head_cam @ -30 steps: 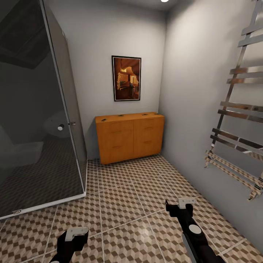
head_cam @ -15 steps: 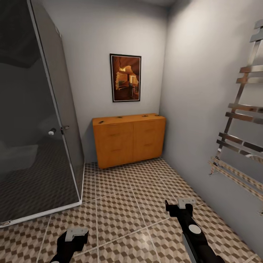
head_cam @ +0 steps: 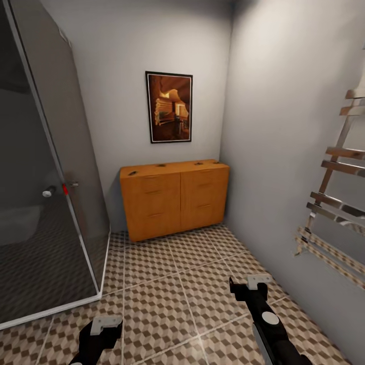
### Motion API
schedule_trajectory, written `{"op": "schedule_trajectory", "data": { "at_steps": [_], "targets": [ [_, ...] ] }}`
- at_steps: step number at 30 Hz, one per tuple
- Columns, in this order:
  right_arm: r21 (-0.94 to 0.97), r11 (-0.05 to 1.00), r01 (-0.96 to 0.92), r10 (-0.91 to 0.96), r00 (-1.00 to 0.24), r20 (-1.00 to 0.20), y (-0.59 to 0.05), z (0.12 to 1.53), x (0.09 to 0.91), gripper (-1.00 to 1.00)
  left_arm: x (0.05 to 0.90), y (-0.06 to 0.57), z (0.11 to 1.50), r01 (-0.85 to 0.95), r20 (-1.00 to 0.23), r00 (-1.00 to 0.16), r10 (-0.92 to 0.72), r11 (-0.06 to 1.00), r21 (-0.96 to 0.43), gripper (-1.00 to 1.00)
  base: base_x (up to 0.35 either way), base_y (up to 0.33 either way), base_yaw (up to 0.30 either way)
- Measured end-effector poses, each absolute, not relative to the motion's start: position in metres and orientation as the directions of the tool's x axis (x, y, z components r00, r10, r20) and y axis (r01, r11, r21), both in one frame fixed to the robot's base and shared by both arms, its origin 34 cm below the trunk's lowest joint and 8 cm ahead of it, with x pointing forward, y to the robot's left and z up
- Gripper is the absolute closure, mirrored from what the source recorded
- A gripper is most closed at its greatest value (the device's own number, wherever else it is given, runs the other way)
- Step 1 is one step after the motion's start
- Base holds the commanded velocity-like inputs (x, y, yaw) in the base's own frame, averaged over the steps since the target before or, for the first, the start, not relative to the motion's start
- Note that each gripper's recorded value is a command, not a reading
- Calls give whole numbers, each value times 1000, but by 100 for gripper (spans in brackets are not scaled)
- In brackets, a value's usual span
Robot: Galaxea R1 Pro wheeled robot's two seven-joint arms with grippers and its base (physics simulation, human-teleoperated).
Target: Take the four mousetraps from the cabinet in the bathroom and place them on the bathroom floor. Make sure all four end up on the same floor surface, and ensure that at least two of them are either under or directly next to the same bathroom sink.
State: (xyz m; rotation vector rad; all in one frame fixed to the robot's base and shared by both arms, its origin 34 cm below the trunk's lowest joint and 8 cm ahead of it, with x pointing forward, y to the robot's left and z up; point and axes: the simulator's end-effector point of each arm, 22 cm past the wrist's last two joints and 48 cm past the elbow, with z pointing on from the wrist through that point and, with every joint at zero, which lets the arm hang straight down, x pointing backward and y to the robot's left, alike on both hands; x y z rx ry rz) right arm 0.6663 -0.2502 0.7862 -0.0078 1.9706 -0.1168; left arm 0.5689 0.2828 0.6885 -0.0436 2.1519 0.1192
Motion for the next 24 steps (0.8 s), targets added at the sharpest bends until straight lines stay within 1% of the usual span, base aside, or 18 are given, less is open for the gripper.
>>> {"op": "schedule_trajectory", "data": {
  "at_steps": [8, 15, 24],
  "targets": [
    [-86, 995, 49, -60, -393, -918, -250, 786, 666, -100, 569, 282, 688, -78, -833, -553, 13, 995, 67, -100, 237, -186, 0],
    [-86, 995, 50, -60, -393, -918, -250, 786, 666, -100, 568, 282, 686, -77, -831, -556, 13, 995, 67, -100, 190, -239, 0],
    [-86, 995, 50, -60, -392, -918, -251, 786, 666, -100, 568, 282, 686, -77, -831, -557, 13, 995, 68, -100, 257, -227, 0]
  ]
}}
